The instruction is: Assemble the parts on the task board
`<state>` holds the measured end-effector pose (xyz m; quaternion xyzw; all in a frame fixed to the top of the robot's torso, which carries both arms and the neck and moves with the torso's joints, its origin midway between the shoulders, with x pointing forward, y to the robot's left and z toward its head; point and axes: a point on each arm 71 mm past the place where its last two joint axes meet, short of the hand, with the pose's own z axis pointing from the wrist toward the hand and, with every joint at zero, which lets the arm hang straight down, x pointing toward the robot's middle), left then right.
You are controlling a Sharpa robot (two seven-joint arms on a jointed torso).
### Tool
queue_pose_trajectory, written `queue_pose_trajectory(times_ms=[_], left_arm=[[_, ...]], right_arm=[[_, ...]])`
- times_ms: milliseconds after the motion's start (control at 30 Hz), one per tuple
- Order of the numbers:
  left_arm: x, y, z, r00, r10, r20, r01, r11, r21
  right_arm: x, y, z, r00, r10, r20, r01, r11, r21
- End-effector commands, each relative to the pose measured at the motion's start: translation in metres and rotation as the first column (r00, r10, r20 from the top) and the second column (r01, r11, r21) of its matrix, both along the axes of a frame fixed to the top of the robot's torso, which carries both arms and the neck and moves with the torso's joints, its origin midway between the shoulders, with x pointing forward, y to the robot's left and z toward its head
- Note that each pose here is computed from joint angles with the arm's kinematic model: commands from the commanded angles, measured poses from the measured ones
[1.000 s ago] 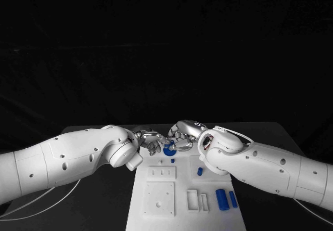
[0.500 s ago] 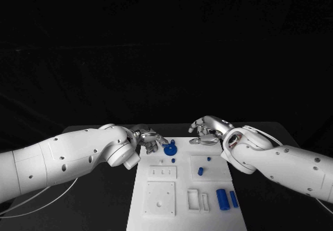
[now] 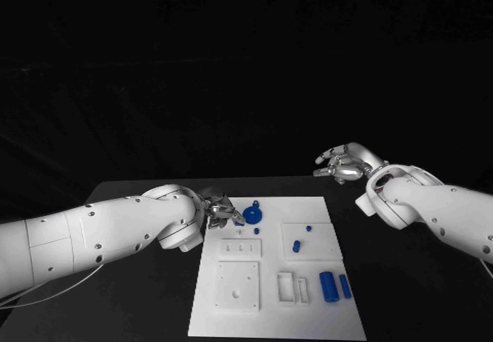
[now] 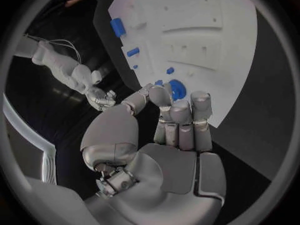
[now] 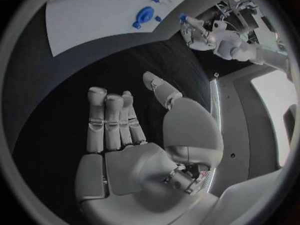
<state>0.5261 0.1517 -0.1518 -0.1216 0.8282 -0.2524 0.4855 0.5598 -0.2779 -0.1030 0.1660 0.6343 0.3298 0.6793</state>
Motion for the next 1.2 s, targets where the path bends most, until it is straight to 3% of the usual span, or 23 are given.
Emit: queue_pose_trajectory(times_ms=[33,200,333,467,833,1100,1200], left_arm=[[-0.0015,0.0,-0.0027,0.999,-0.009,0.04,0.005,0.996,0.093],[-0.0041,-0.003,-0.0078,0.999,-0.007,0.05,0.002,0.996,0.088],[-0.0086,-0.006,-0.0221,0.999,-0.008,0.05,0.004,0.997,0.082],[-0.0102,-0.006,-0.0312,0.998,-0.003,0.061,-0.002,0.997,0.082],[-0.0141,-0.009,-0.0392,0.997,-0.015,0.069,0.009,0.996,0.088],[-0.0176,-0.012,-0.0515,0.999,-0.024,0.048,0.019,0.996,0.093],[-0.0174,-0.013,-0.0526,0.998,-0.028,0.049,0.023,0.995,0.097]], right_arm=[[0.007,-0.005,0.005,0.999,0.029,-0.021,-0.025,0.986,0.164],[0.017,-0.01,0.009,1.0,0.009,-0.019,-0.005,0.98,0.198],[0.025,-0.012,0.011,1.0,0.0,-0.019,0.004,0.976,0.217],[0.03,-0.01,0.01,0.999,0.018,-0.033,-0.009,0.972,0.236],[0.035,-0.003,0.009,0.999,0.036,-0.033,-0.027,0.968,0.248],[0.036,0.006,0.008,0.998,0.053,-0.037,-0.042,0.967,0.25],[0.037,0.008,0.008,0.997,0.061,-0.042,-0.048,0.967,0.251]])
